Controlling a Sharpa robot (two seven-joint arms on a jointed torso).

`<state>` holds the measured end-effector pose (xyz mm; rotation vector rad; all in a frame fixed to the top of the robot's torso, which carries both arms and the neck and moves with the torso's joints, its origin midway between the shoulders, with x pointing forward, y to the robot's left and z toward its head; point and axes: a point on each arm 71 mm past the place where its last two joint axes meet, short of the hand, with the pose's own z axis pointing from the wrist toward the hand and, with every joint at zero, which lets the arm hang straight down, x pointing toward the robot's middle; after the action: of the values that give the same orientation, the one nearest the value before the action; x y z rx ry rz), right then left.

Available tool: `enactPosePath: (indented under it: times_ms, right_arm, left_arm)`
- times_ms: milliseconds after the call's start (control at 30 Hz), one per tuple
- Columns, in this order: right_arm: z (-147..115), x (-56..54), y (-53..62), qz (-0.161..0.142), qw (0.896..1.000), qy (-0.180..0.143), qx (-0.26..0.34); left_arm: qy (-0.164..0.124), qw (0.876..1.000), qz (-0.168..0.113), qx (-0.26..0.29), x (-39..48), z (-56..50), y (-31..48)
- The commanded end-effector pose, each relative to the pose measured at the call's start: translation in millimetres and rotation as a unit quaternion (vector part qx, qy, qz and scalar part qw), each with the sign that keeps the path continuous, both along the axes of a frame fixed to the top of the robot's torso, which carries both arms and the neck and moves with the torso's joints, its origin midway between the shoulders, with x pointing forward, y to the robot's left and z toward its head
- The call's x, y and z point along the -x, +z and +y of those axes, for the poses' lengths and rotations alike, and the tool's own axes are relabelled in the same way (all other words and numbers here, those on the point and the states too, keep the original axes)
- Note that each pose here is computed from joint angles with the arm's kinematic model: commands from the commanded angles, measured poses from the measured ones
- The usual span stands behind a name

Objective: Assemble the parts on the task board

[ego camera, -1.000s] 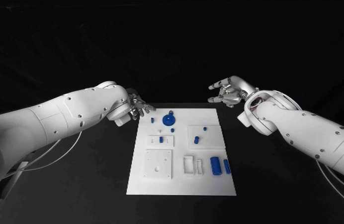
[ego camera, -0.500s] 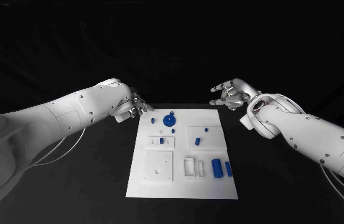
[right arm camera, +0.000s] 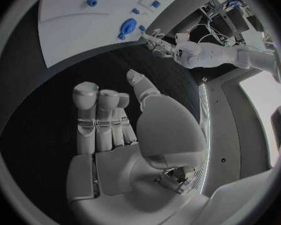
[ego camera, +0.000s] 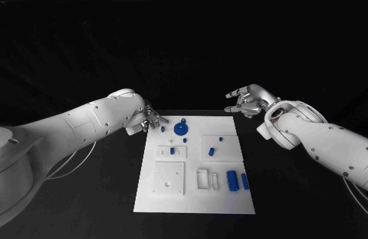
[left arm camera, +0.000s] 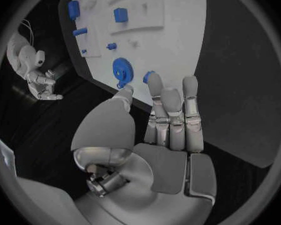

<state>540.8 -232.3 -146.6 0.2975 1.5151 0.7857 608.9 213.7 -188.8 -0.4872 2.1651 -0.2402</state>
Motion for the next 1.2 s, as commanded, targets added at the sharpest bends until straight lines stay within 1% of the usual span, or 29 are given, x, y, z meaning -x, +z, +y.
enactPosePath:
  times_ms: [33, 300, 833, 1200]
  right_arm:
    - [1.4, 0.1, 1.3, -0.004, 1.0, 0.003, -0.002]
    - [2.0, 0.0, 1.4, -0.004, 1.0, 0.004, -0.002]
    - [2.2, -0.6, 0.5, -0.002, 1.0, 0.004, -0.002]
    - [2.8, -1.2, -0.1, -0.001, 1.0, 0.004, -0.002]
  left_arm:
    - [-0.013, 1.0, 0.01, 0.022, 0.7, -5.3, -1.4]
    - [-0.015, 0.999, 0.016, 0.025, 1.0, -5.9, -2.7]
    - [-0.021, 0.999, 0.033, 0.016, 2.5, -3.9, -4.8]
    - [-0.02, 0.999, 0.031, 0.016, 2.5, -2.5, -4.7]
